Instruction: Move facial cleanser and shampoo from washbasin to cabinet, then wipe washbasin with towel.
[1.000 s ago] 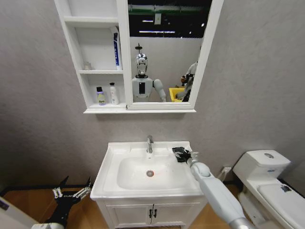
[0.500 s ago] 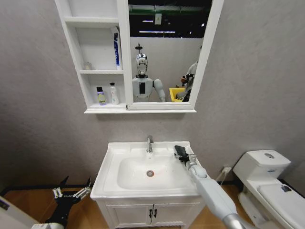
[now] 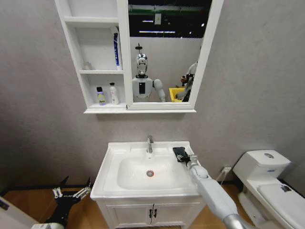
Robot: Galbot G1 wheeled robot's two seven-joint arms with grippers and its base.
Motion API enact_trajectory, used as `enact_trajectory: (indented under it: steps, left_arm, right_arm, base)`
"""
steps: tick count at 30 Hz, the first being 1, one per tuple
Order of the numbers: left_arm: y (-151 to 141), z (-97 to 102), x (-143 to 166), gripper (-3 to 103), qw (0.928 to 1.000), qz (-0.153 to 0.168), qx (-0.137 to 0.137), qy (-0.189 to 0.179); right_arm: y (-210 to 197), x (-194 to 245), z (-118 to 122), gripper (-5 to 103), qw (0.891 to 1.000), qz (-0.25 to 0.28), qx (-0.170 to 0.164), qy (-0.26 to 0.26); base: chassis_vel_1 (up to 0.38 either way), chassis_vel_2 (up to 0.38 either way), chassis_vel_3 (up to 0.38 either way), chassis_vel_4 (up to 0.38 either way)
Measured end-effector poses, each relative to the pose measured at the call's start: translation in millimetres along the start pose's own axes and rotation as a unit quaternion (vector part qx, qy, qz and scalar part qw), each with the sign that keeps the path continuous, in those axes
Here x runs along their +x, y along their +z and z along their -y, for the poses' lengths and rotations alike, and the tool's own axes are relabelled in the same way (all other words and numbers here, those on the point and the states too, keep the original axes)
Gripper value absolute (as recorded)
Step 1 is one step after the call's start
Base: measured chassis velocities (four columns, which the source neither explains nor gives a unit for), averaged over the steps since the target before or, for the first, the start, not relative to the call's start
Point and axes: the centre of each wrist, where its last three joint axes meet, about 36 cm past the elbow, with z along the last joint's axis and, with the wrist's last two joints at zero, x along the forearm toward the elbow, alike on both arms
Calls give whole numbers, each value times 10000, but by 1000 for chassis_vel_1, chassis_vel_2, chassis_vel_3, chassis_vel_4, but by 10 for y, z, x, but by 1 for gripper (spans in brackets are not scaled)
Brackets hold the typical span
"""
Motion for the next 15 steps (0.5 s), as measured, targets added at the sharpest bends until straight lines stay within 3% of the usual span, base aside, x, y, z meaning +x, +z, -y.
enact_trajectory:
  steps: [9, 12, 15]
  left_arm:
    - [0, 0, 0, 100, 10000, 0, 0, 0]
    - [0, 0, 0, 100, 10000, 1, 0, 0]
    - [0, 0, 0, 100, 10000, 1, 0, 0]
  right_arm:
    - [-6, 69, -14, 13, 9992, 277, 265, -79]
    - [-55, 95, -52, 5, 9980, 462, 399, -131]
    - [-170, 158, -111, 5, 9972, 610, 378, -208]
  base:
    - [0, 0, 0, 0]
    - [0, 0, 0, 0]
    - [0, 0, 0, 0]
